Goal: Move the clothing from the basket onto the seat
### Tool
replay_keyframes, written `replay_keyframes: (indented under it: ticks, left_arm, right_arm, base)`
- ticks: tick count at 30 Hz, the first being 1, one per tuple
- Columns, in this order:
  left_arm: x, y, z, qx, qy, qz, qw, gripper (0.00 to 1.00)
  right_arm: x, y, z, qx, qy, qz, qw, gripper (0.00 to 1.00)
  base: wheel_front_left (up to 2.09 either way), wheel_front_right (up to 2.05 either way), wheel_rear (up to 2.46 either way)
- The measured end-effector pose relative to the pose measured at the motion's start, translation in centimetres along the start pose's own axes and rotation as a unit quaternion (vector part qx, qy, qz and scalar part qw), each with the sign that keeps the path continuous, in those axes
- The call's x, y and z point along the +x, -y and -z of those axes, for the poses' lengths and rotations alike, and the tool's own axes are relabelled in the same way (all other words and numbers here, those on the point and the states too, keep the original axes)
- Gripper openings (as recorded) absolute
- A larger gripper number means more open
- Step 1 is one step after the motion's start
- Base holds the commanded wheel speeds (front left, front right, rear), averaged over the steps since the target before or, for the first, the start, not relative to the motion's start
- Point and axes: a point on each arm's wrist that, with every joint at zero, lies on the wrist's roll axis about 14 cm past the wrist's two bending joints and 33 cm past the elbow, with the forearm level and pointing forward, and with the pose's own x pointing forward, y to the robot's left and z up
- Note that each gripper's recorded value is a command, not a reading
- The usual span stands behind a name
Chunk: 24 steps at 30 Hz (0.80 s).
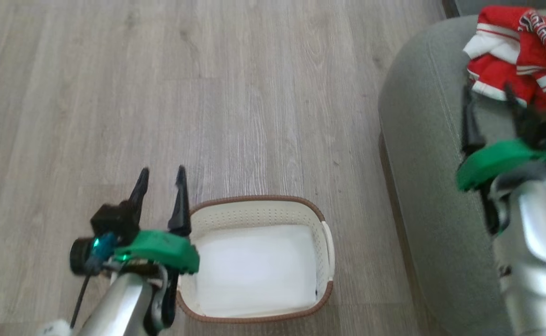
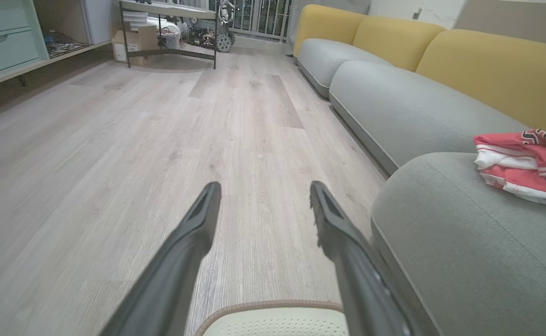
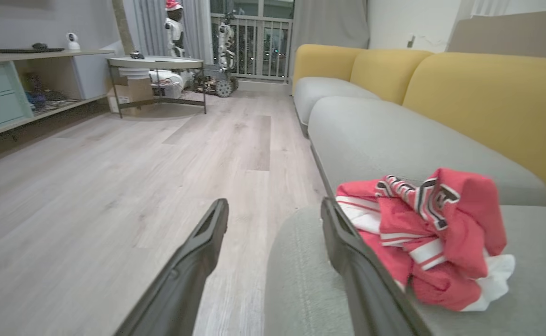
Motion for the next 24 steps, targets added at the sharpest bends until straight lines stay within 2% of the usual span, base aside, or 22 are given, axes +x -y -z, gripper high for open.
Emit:
replay_keyframes:
  ticks: [2, 7, 11, 16, 24]
  left_arm:
    - [-1.6, -1.5, 0.1, -0.001, 0.000, -0.025, 1.000, 1.00]
    - [-4.1, -3.5, -0.1, 0.009, 0.007, -0.059, 0.998, 1.00]
    - [-6.1, -4.7, -0.1, 0.008, 0.008, -0.081, 0.997, 1.00]
    - [-7.9, -5.6, 0.0, 0.002, 0.010, -0.100, 0.995, 1.00]
    - [-10.4, -7.0, -0.2, -0.002, 0.020, -0.129, 0.991, 1.00]
  right_arm:
    - [-1.3, -2.3, 0.6, 0.017, -0.001, -0.020, 1.000, 1.00]
    - [-4.0, -4.7, 1.8, 0.057, -0.008, -0.035, 0.998, 1.00]
    - [-6.4, -6.5, 2.7, 0.058, -0.018, -0.060, 0.996, 1.00]
    - [-8.5, -8.0, 3.1, 0.092, -0.023, -0.077, 0.993, 1.00]
    - [-10.8, -8.2, 2.4, 0.100, -0.010, -0.080, 0.992, 1.00]
  base:
    - [0.00, 0.00, 0.00]
    - [0.00, 0.00, 0.00]
    - [0.00, 0.00, 0.00]
    - [0.00, 0.00, 0.00]
    - [0.00, 0.00, 0.00]
